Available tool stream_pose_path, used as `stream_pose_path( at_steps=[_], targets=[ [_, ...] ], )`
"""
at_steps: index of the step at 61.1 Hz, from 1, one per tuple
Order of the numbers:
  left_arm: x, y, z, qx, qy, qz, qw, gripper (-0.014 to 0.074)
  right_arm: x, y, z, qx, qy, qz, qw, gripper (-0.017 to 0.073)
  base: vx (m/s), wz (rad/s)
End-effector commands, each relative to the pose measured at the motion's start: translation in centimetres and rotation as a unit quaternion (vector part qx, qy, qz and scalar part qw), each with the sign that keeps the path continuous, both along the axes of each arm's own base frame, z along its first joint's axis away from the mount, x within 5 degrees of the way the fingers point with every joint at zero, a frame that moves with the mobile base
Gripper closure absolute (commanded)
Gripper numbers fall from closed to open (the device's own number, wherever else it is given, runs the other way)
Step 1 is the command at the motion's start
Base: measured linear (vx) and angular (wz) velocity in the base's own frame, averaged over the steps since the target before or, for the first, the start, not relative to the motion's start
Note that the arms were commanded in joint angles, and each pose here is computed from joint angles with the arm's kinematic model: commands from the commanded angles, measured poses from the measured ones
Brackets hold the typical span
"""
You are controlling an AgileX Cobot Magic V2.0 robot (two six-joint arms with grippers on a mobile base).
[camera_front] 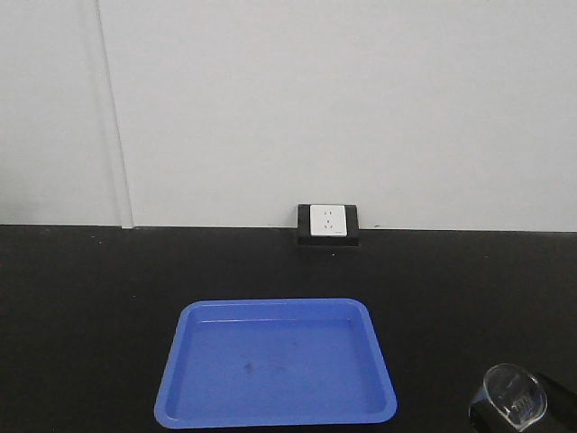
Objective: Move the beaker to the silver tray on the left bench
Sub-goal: 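Drive the base to the bench with the silver tray, holding the beaker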
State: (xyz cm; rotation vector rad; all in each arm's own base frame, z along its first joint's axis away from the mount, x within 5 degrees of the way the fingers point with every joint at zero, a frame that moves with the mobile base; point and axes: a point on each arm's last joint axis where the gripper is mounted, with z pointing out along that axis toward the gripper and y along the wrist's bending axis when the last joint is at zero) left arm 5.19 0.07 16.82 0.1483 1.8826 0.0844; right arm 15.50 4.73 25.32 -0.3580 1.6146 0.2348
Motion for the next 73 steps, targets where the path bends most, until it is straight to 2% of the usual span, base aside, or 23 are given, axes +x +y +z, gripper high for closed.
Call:
stream_pose_path(
  at_steps=[1,39,73],
  targets=[
    [0.20,-0.12,0.09,-0.004,-0.035,-0.006,0.999,0.0592,0.09,0.13,1.74,0.022,-0.052,0.008,0.998,0.0573,0.00,0.00],
    [0.20,-0.12,0.09,-0.004,-0.035,-0.006,0.999,0.0592,0.09,0.13,1.74,0.022,-0.052,0.008,0.998,0.0571,-0.02,-0.01],
    [0.20,-0.12,0.09,-0.004,-0.035,-0.006,0.999,0.0592,0.09,0.12,1.73,0.022,-0.052,0.008,0.998,0.0571,-0.18,-0.05]
  ],
)
